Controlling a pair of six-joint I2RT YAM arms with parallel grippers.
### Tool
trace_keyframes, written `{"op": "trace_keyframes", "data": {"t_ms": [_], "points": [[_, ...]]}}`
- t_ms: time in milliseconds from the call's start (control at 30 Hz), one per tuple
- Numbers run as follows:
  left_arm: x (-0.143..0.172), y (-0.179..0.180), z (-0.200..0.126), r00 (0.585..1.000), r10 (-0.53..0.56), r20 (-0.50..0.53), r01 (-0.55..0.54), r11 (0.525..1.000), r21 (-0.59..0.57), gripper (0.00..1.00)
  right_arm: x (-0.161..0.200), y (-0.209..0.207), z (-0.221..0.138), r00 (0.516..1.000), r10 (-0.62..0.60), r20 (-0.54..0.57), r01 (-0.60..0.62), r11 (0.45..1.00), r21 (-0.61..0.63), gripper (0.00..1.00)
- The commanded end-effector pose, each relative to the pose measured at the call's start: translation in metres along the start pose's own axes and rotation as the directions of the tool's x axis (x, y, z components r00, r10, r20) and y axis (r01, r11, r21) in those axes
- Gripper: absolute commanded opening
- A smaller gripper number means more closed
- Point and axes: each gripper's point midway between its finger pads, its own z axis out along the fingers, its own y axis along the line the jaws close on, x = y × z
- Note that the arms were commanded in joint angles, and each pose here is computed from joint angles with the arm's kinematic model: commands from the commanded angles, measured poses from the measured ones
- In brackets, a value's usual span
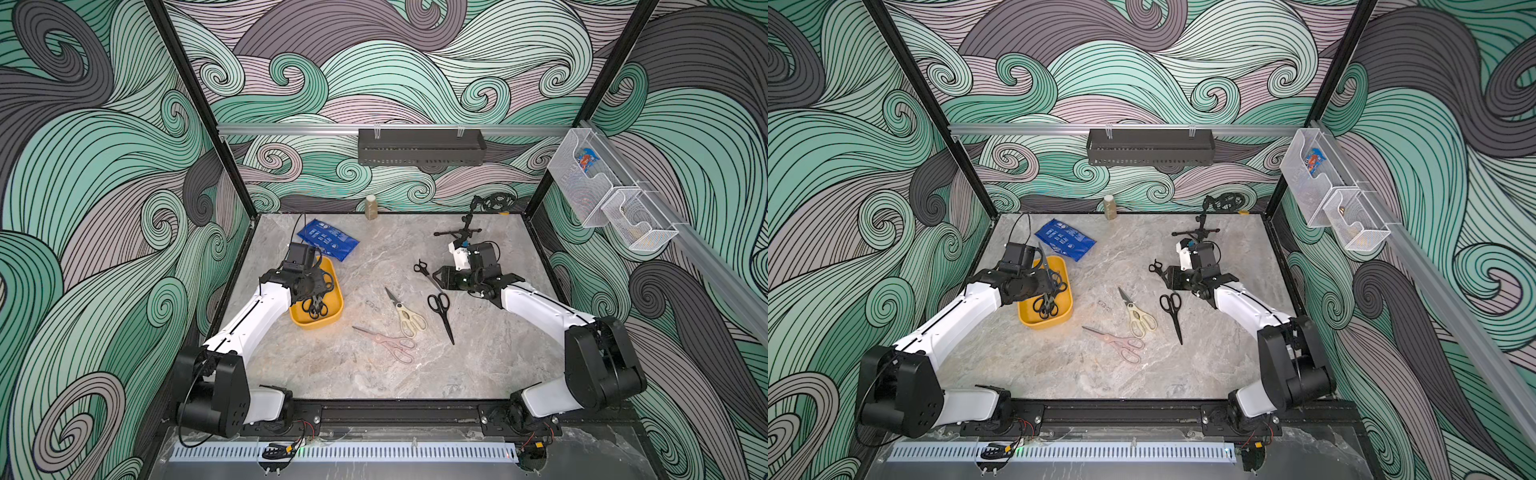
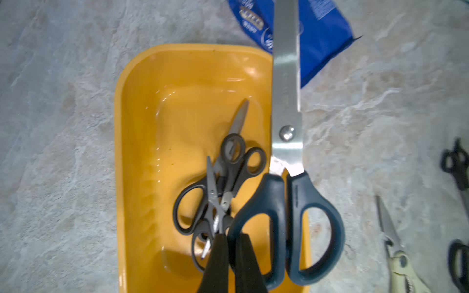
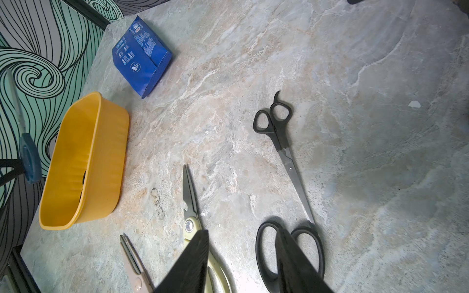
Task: Put the scissors into the storage box
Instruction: Place the scissors in the storage box.
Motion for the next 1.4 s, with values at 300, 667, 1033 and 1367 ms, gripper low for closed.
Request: {"op": "trace_keyframes", "data": {"t_ms": [300,667,1033,1367], "points": [[0.04,0.014,0.033,0.989,0.063,-0.136,-0.068,0.997,-0.034,0.0,0.011,0.01,0.009,0.999,-0.005,-0.046,0.005,1.0,-0.019,0.47],[0.056,0.014,0.051,0.973,0.072,-0.222,-0.082,0.996,-0.038,0.0,0.016,0.009,0.013,0.998,-0.01,-0.066,0.009,1.0,-0.011,0.48],[0.049,0.014,0.047,0.977,0.062,-0.202,-0.072,0.996,-0.043,0.48,0.022,0.009,0.014,0.996,-0.029,-0.084,0.028,1.0,-0.008,0.48],[0.006,-0.01,0.015,0.995,0.028,-0.1,-0.024,0.999,0.041,0.54,0.061,0.03,0.014,0.977,-0.116,-0.181,0.112,0.993,-0.029,0.48]]}}
